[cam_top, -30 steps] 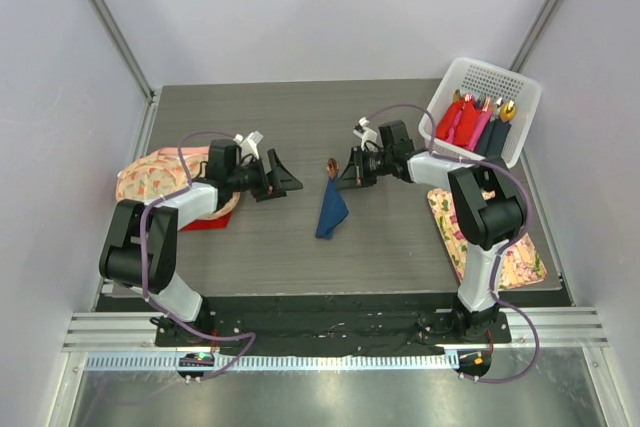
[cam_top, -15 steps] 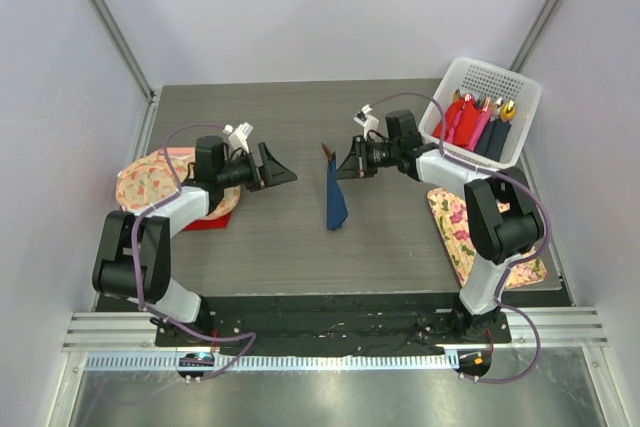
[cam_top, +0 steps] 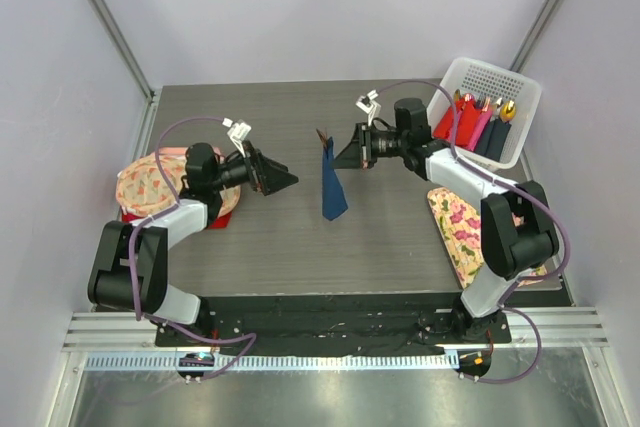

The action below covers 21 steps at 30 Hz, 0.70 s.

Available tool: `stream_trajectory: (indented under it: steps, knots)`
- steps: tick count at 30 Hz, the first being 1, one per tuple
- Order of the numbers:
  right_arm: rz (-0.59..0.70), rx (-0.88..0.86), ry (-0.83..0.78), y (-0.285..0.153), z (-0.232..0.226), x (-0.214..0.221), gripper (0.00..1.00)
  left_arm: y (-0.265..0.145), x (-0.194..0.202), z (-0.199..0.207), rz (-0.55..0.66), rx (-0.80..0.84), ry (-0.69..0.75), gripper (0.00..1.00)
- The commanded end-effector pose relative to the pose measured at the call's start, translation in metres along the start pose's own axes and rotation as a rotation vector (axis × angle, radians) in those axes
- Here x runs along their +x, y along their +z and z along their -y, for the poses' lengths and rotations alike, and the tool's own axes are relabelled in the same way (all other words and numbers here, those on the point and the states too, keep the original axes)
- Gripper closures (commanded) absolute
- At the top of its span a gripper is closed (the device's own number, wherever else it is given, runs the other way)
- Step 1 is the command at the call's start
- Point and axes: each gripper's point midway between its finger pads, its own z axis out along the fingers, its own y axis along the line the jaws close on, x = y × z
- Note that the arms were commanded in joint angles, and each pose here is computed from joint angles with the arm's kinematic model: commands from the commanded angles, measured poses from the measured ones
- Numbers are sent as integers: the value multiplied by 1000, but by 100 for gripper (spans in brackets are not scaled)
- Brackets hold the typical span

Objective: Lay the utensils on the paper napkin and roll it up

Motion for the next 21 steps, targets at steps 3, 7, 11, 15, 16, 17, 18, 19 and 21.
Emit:
stream_trajectory:
  steps: [3,7,11,15,16,17,18,19,21]
  knots:
    - [109,-206,-222,-31,-96,-55,99,-3,-41,48,86,184,268,9]
    - [119,-259,-292,-39,-127,-61,99,-5,-51,70,79,247,286,0]
    - [121,-312,-360,-45,-157,-63,99,-12,-59,98,81,298,351,0]
    - [98,-351,-410,-46,-181,-56,99,-18,-61,130,93,359,465,0]
    - [90,-362,-443,-44,-186,-52,99,-19,-59,137,88,381,492,0]
    - [81,-362,-452,-45,-192,-50,99,-21,-60,144,92,393,509,0]
    - [74,-367,-463,-44,-196,-48,99,-21,-61,147,96,397,515,0]
    - [65,-380,-491,-42,-201,-43,99,-21,-61,150,98,401,512,0]
    - [55,-392,-502,-41,-210,-39,99,-21,-61,153,105,402,514,0]
